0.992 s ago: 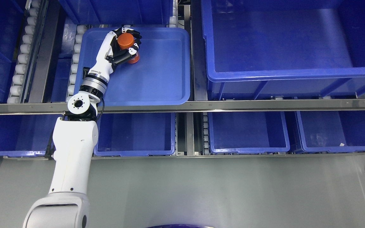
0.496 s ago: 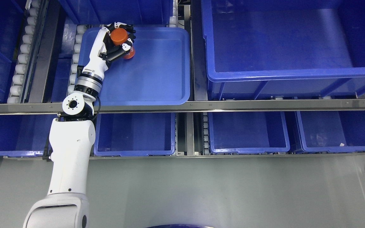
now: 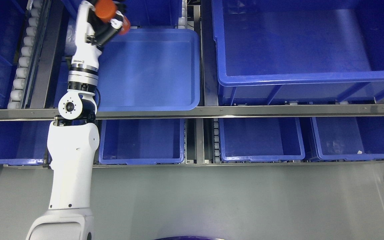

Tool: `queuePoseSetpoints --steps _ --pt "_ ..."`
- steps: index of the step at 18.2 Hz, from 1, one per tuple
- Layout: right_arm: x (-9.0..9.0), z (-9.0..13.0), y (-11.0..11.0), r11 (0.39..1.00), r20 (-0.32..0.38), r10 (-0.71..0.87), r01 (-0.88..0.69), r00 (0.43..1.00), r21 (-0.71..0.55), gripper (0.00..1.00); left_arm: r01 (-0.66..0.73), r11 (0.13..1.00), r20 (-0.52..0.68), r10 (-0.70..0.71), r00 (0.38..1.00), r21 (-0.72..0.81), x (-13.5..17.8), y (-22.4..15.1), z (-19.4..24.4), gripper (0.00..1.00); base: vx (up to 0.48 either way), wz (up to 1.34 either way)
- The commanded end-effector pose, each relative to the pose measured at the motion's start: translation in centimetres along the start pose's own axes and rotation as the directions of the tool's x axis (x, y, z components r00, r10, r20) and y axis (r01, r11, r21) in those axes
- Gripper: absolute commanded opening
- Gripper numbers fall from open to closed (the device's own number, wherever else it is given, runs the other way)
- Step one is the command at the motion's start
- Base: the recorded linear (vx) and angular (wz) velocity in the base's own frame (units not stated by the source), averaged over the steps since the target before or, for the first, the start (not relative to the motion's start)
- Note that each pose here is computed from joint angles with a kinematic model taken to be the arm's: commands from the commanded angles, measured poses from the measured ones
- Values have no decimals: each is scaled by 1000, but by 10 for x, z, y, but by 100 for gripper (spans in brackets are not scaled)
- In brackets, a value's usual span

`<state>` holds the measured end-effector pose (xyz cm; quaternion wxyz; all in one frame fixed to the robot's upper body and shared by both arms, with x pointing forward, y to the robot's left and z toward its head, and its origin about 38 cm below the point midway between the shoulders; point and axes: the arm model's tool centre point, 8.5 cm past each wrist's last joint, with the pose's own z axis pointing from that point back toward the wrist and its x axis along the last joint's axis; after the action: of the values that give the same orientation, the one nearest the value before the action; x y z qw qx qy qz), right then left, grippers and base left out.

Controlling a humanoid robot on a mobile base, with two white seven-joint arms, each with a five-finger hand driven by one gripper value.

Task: Grab orange capacitor from left shelf to right desk
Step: 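Lift the orange capacitor up out of the bin with the left hand, then hold the capacitor in the left hand while turning toward the steel table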

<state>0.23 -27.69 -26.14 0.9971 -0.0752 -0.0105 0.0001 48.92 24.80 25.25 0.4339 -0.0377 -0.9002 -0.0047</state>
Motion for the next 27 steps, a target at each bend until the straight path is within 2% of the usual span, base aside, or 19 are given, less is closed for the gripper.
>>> queuePoseSetpoints --steps 1,9,21,27 --pt "4 -1 -11 1000 14 -14 14 1000 -17 100 -42 998 188 50 981 -49 44 -43 21 1 0 0" --pt "4 -1 -11 1000 14 -14 14 1000 -17 100 -51 997 245 63 967 -53 61 -45 50 1 -2 0" --pt "5 -1 -11 1000 16 -14 14 1000 -17 100 -55 997 236 65 970 -49 58 -43 87 1 -100 -8" --pt "4 -1 -11 1000 14 -14 14 1000 -17 100 -60 996 232 72 970 -58 56 -47 89 1 -208 -28"
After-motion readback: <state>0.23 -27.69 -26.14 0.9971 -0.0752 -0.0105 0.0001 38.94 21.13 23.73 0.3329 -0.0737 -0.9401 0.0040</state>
